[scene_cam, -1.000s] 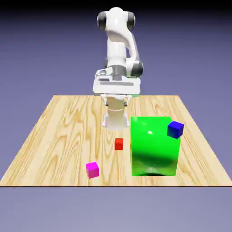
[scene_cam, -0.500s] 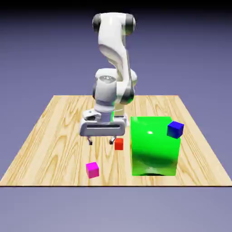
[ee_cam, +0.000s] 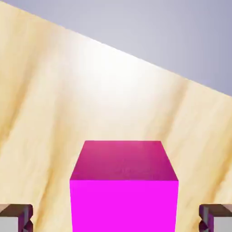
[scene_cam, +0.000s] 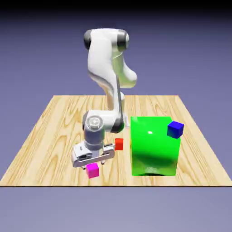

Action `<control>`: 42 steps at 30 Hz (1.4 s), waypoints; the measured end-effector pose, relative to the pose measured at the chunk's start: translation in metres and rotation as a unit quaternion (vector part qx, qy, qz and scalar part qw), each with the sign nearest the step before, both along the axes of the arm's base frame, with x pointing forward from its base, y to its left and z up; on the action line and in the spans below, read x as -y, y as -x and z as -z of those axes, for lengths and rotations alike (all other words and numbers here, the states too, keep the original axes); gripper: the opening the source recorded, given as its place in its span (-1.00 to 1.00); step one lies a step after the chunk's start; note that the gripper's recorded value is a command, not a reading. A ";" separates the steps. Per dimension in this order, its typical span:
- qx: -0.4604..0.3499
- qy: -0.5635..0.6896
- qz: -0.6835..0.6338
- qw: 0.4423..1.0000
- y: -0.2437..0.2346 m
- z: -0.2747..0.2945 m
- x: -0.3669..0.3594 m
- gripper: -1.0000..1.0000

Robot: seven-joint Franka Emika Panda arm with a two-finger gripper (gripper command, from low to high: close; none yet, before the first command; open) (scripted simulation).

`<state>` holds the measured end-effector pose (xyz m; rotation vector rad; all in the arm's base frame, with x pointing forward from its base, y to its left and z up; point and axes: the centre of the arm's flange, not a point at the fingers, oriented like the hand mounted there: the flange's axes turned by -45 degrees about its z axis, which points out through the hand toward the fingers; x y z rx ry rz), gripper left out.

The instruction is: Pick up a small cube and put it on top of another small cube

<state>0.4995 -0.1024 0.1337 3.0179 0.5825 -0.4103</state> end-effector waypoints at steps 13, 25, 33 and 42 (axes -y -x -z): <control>0.001 0.004 -0.001 1.000 -0.010 -0.057 -0.003 -1.00; 0.052 0.034 -0.331 0.942 -0.081 -0.195 -0.220 -1.00; 0.110 0.018 -0.623 0.774 0.052 -0.245 -0.469 -1.00; 0.076 -0.007 -0.701 0.709 0.227 -0.185 -0.515 -1.00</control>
